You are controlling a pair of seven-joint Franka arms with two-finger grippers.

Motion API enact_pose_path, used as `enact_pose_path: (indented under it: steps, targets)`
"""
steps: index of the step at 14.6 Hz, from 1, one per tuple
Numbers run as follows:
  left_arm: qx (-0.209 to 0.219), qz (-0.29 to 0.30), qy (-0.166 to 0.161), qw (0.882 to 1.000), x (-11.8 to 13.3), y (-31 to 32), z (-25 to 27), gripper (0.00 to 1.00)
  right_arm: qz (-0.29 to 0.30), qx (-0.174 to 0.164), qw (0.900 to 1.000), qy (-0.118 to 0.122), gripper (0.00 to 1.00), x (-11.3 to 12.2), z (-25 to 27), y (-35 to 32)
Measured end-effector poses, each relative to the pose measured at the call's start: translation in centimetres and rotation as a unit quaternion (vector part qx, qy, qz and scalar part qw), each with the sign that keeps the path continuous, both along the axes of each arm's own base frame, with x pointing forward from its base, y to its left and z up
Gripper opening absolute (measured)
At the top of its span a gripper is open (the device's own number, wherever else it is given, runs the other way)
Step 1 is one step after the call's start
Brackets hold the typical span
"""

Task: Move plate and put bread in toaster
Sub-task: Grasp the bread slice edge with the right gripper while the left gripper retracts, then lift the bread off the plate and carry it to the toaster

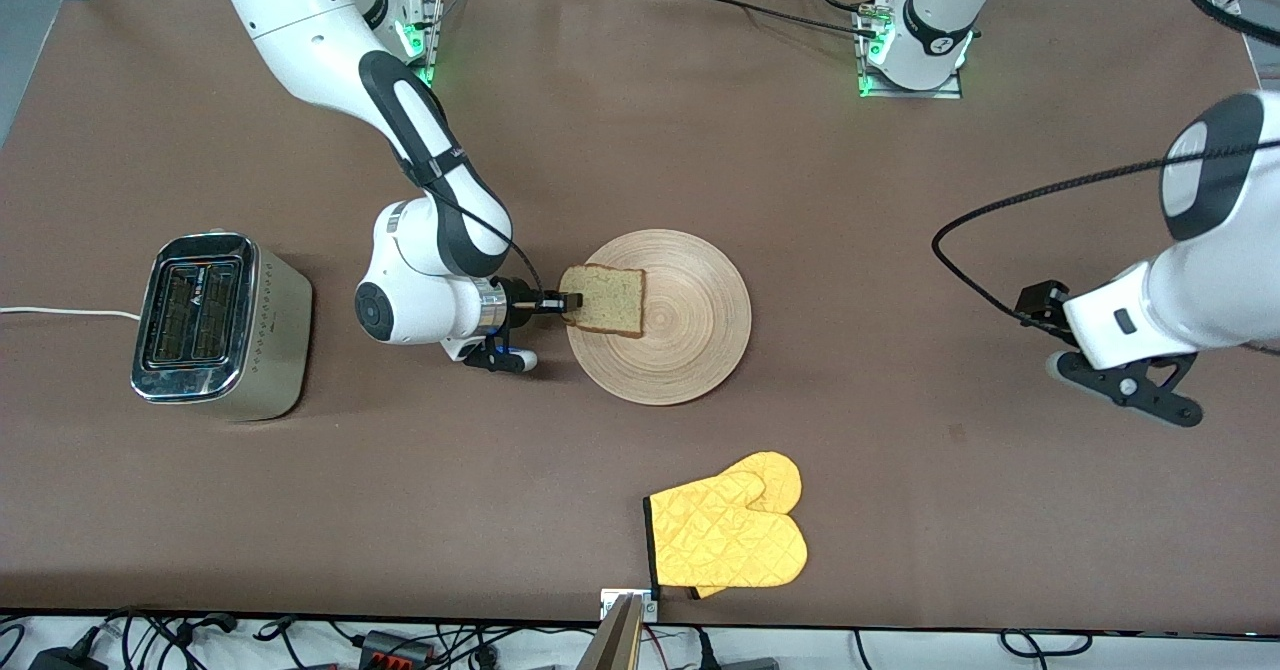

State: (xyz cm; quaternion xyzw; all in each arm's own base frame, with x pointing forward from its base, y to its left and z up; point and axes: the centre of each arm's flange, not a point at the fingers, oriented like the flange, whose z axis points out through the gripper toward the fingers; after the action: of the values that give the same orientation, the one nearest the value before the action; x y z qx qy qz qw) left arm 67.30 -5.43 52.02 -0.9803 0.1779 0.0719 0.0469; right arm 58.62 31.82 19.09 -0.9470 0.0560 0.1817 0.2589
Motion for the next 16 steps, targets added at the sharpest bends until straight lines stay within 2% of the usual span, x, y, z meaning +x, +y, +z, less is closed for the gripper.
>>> enact_pose_path:
  steps: [2, 3, 4, 6, 8, 9, 12, 14, 16]
  targets:
    - [0.011, 0.038, -0.010, 0.999, -1.2, -1.9, 2.1, 1.00, 0.000, 0.000, 1.000, 0.000, 0.41, 0.0, 0.0, 0.0]
    - [0.009, 0.057, -0.014, 0.998, -1.8, -2.5, 3.0, 1.00, 0.000, 0.000, 1.000, 0.000, 0.37, 0.0, 0.0, 0.0]
    - [-0.007, 0.081, -0.014, 0.997, -2.4, -2.4, 3.8, 1.00, 0.000, 0.000, 1.000, 0.000, 0.37, 0.0, 0.0, 0.0]
    - [-0.037, 0.127, -0.023, 0.991, -3.4, 0.4, 5.4, 1.00, 0.000, 0.000, 1.000, -0.001, 0.26, 0.1, 0.0, 0.0]
    - [-0.043, 0.164, -0.067, 0.983, -4.2, 4.2, 6.5, 1.00, 0.000, 0.001, 1.000, -0.001, 0.21, 0.1, 0.1, 0.0]
    - [-0.045, 0.172, -0.089, 0.980, -4.7, 5.4, 6.7, 1.00, 0.000, 0.000, 1.000, -0.001, 0.15, 0.1, 0.1, -0.1]
    - [-0.031, 0.166, -0.136, 0.976, -7.4, 6.0, 6.0, 1.00, 0.000, 0.001, 1.000, -0.003, 0.12, 0.2, 0.2, -0.1]
    - [-0.029, 0.158, -0.138, 0.977, -9.8, 4.8, 5.3, 1.00, 0.000, 0.003, 1.000, -0.008, 0.11, 0.5, 0.6, -0.1]
    - [-0.042, 0.165, -0.131, 0.977, -11.2, 4.2, 5.2, 1.00, 0.000, 0.006, 1.000, -0.015, 0.11, 0.9, 1.4, -0.1]
